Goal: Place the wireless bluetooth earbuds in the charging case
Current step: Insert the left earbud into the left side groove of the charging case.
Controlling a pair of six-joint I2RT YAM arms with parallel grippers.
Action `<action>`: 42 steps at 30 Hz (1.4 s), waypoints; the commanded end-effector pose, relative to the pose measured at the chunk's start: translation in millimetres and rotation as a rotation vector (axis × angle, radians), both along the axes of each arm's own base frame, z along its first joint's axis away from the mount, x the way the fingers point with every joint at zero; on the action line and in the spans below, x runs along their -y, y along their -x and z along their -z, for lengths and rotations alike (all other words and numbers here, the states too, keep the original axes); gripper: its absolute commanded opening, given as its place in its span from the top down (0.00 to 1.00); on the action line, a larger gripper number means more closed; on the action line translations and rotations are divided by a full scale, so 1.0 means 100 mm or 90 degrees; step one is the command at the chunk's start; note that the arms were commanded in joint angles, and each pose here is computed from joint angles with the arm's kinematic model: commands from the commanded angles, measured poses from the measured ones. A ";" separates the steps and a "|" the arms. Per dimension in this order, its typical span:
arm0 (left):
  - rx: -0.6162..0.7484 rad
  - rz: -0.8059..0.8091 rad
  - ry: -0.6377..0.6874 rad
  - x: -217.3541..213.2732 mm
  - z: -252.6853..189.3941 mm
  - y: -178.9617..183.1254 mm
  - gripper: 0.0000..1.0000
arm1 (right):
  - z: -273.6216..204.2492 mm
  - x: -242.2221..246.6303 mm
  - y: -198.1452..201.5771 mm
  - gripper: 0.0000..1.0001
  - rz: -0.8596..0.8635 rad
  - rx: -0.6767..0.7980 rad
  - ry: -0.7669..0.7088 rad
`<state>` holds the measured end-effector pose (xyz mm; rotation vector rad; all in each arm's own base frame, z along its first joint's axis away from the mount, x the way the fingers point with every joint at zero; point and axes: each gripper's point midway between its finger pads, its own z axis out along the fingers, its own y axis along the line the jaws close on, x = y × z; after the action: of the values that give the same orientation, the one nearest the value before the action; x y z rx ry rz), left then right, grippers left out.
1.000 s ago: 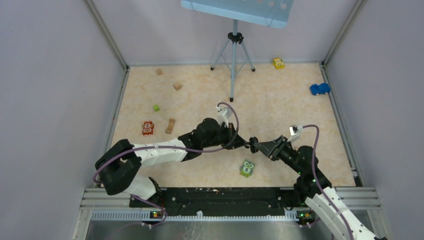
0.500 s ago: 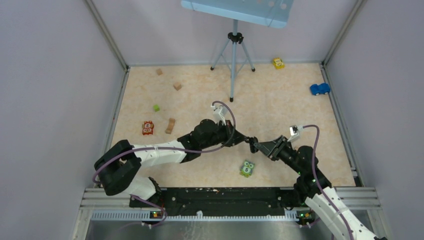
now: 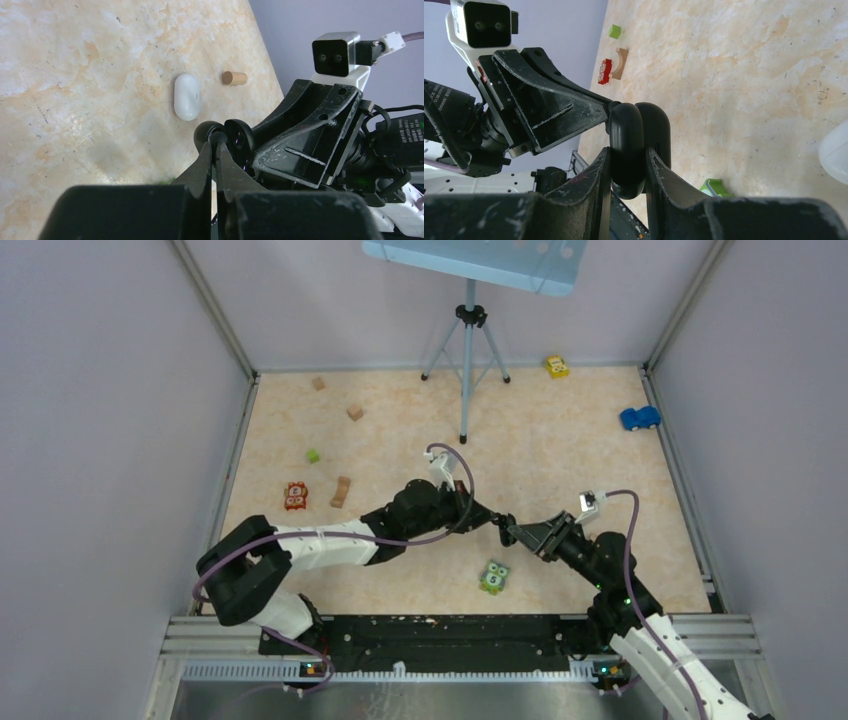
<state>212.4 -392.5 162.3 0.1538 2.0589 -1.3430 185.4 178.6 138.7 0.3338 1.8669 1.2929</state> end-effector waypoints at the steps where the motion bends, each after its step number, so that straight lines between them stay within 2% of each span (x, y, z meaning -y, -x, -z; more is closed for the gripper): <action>1: 0.022 0.006 0.035 0.15 -0.21 -0.05 1.00 | -0.15 -0.01 -0.02 0.94 -0.001 0.032 -0.019; 17: 0.011 0.011 0.019 0.27 -0.16 -0.01 1.00 | -0.21 -0.01 -0.04 0.95 0.006 0.037 -0.032; 31: 0.032 -0.046 -0.060 0.27 -0.08 -0.05 1.00 | -0.19 0.00 -0.03 0.95 0.008 0.036 -0.036; 42: 0.043 -0.018 -0.096 0.38 -0.04 -0.02 1.00 | -0.18 0.00 -0.03 0.95 0.009 0.035 -0.038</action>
<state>212.5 -418.7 153.6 0.1954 2.1281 -1.1543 187.9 175.5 132.7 0.3799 1.8649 1.2865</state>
